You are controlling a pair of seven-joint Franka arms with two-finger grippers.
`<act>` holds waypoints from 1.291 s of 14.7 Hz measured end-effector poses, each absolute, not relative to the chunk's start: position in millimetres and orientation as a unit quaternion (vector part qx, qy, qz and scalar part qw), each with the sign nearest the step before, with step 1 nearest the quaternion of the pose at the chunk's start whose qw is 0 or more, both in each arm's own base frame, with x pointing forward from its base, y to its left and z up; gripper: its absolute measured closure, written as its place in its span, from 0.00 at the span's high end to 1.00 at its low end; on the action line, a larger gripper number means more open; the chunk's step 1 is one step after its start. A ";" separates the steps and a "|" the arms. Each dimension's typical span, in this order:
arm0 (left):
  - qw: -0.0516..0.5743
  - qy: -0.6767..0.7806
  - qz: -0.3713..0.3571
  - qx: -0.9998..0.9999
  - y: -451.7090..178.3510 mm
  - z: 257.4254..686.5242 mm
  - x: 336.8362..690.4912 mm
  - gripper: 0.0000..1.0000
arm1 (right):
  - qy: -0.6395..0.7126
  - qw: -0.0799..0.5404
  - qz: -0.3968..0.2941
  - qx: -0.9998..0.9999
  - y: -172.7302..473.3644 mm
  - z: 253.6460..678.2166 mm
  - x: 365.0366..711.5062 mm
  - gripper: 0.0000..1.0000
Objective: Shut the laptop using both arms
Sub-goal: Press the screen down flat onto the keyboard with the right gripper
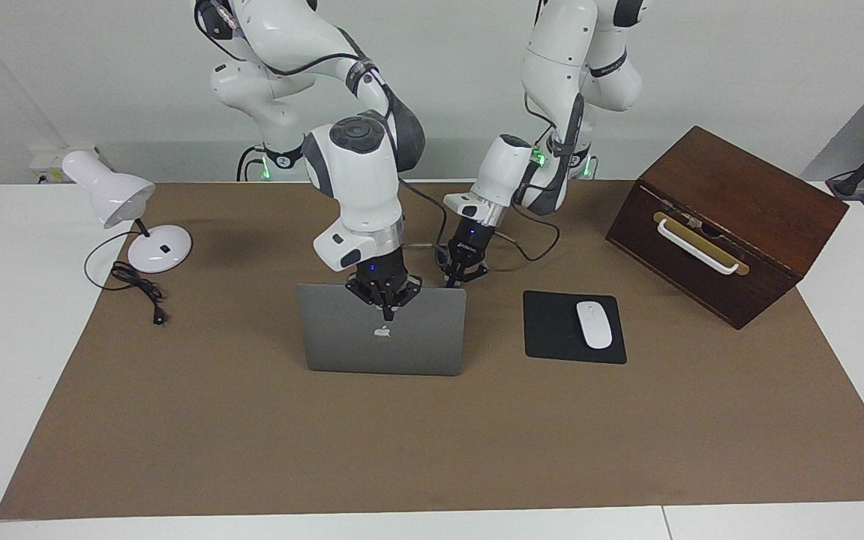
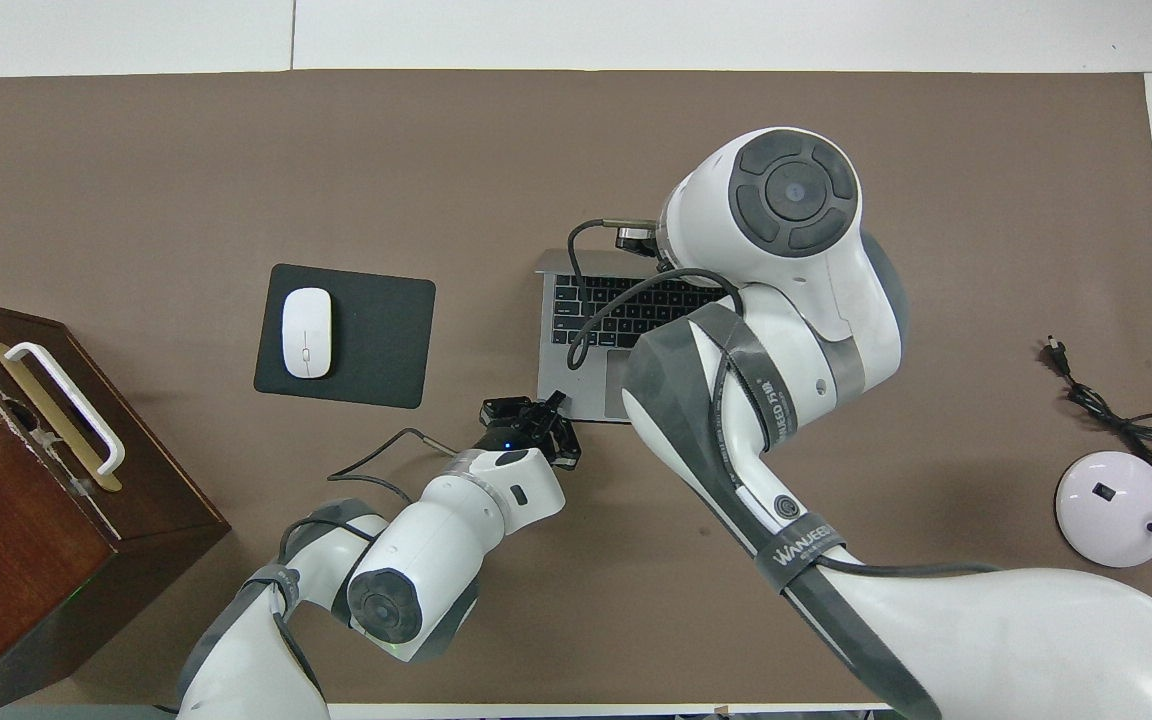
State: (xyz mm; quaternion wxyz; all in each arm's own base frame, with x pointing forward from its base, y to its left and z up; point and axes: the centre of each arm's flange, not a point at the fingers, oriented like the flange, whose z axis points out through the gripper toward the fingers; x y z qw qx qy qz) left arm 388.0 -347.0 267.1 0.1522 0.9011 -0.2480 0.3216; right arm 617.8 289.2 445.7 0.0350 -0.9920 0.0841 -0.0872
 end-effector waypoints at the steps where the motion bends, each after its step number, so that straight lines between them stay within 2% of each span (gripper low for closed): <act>1: 0.151 -0.251 0.322 0.900 -347.0 267.1 388.0 0.01 | 0.079 0.035 -0.076 -0.993 285.6 442.3 616.3 0.01; 10: 0.144 -0.273 0.327 0.893 -346.9 266.4 387.1 0.01 | 0.064 0.051 0.015 -0.997 268.7 403.3 594.6 0.01; 19: 0.140 -0.284 0.329 0.889 -346.8 266.0 386.5 0.01 | 0.060 0.044 0.026 -0.997 265.5 366.6 581.7 0.01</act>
